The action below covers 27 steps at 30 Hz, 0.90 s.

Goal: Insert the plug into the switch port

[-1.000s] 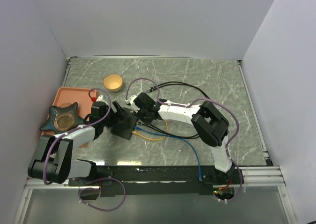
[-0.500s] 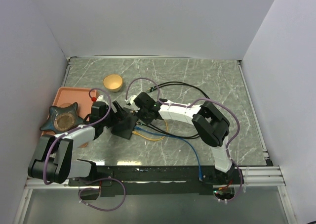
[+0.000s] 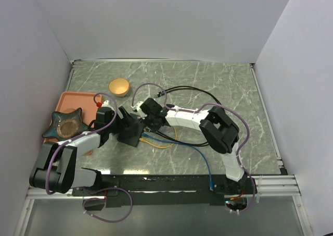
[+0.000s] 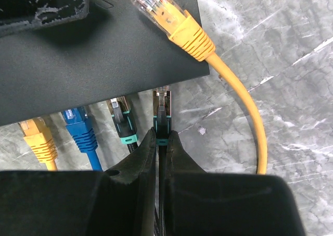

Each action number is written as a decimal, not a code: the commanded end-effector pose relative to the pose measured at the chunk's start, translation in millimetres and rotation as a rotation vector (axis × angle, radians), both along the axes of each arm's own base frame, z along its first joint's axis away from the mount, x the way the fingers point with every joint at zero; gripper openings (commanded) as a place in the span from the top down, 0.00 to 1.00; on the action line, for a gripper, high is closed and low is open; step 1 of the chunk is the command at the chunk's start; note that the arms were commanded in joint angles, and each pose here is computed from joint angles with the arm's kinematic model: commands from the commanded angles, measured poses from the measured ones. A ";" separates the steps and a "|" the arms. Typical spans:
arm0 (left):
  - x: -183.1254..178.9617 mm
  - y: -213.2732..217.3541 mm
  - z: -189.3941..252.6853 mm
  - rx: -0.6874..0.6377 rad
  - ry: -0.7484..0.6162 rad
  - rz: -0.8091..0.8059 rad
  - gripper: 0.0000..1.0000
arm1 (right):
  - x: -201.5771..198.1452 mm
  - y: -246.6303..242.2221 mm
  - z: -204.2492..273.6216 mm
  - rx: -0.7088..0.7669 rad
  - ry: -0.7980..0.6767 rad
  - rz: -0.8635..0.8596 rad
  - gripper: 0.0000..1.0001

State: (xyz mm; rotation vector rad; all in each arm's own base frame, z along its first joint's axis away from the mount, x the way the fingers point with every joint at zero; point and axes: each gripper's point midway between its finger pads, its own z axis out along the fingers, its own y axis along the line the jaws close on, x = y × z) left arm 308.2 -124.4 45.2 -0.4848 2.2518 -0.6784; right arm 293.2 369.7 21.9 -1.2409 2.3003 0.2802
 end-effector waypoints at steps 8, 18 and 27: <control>2.7 -10.3 7.2 -0.022 -0.028 -0.043 0.09 | 11.5 19.2 28.0 0.097 -0.071 -0.010 1.00; 2.0 -11.6 2.5 -0.022 -0.013 -0.052 0.09 | 5.4 30.6 45.6 0.149 -0.111 0.026 1.00; 2.0 -12.0 5.1 -0.021 -0.024 -0.057 0.09 | 5.2 38.1 49.1 0.158 -0.129 0.046 1.00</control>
